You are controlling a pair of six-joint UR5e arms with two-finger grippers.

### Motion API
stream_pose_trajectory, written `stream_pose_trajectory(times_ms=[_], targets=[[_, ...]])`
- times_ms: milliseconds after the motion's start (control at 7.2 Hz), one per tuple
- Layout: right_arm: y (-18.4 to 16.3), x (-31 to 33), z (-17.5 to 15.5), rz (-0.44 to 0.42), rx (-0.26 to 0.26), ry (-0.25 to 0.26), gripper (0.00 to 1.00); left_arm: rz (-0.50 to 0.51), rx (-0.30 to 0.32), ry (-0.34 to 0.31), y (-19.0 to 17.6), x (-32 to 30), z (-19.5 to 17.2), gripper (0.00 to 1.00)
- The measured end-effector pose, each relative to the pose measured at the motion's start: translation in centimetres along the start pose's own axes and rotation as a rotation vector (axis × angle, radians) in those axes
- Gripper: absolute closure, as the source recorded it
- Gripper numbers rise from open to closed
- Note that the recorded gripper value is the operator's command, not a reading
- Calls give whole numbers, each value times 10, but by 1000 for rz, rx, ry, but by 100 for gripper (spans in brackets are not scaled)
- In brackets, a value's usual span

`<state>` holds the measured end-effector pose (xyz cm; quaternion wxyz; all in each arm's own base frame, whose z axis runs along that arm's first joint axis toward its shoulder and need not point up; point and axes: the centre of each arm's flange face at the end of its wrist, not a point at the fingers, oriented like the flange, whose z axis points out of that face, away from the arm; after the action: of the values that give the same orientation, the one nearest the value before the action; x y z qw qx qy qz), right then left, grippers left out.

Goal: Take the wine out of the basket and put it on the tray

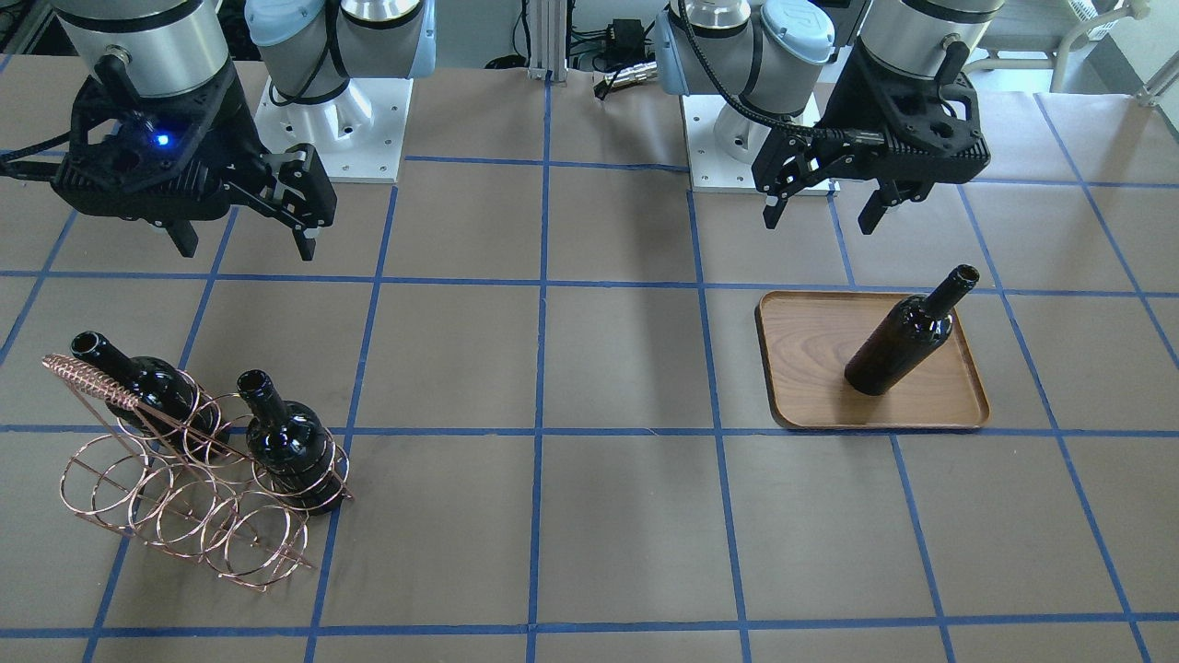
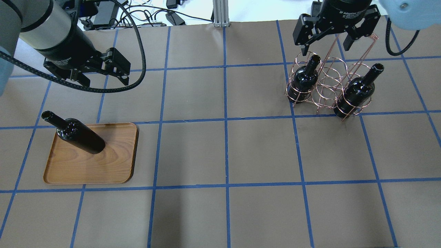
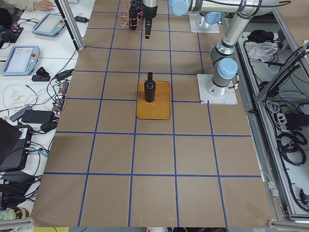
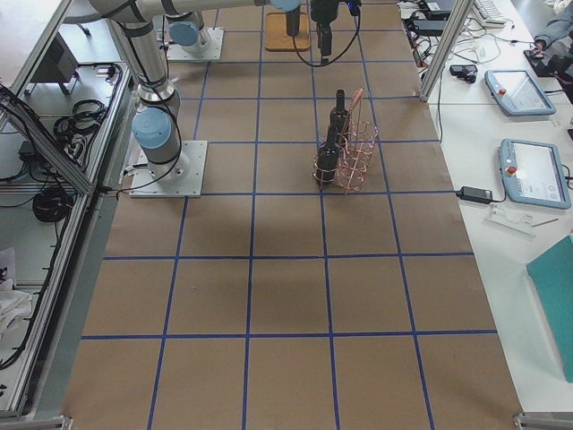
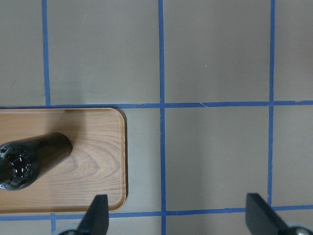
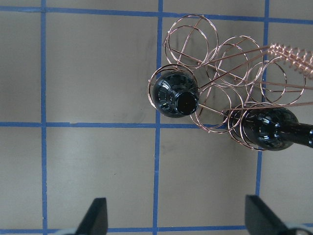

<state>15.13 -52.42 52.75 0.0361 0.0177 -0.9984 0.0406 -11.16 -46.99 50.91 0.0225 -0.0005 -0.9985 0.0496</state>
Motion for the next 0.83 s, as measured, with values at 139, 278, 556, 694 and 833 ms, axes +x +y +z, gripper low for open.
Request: stream_pose_trajectory(times_ms=[139,278,556,694,833], targets=[[0,0,0,0,0,0,0,2,-1,0,1,0,0,0],[0,0,0,0,1,0,0,2,-5,-5,2,0,0,0],[0,0,0,0,1,1,0,-1,-14,-70,5,-7,0,0],[0,0,0,0,1,1,0,-4,-17,-88,6,-8,1,0],[0,0,0,0,0,1,0,-6,-17,-92,7,-8,1,0]])
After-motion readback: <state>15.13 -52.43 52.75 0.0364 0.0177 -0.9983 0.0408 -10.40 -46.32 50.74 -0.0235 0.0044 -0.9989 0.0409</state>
